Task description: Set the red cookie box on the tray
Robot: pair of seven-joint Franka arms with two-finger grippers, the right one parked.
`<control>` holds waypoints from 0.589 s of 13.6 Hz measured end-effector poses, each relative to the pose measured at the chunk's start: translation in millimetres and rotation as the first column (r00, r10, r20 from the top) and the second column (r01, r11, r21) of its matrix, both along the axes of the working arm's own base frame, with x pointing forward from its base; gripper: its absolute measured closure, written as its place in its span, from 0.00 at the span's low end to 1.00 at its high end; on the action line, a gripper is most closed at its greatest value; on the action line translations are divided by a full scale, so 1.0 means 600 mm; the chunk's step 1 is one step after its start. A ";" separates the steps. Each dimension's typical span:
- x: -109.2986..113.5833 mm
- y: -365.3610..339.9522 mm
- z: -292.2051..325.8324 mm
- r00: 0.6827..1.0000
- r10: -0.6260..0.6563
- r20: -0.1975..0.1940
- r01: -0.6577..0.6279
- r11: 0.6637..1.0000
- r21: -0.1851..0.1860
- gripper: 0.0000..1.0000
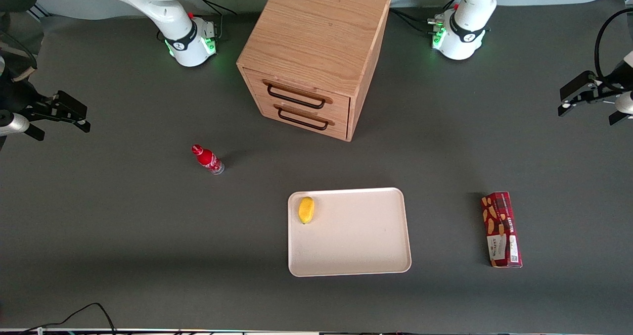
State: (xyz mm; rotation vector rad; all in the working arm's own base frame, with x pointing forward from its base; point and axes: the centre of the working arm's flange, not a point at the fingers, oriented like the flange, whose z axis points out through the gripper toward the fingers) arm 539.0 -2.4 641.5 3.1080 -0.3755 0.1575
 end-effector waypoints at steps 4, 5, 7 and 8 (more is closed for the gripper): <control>-0.001 0.000 0.003 0.999 -0.040 -0.002 0.040 0.999 0.004 0.00; -0.001 0.001 0.003 0.999 -0.040 -0.004 0.040 0.999 0.004 0.00; -0.001 0.007 0.001 0.999 -0.034 -0.007 0.034 0.999 0.003 0.00; 0.000 0.011 -0.001 0.999 -0.030 -0.010 0.030 1.000 0.002 0.00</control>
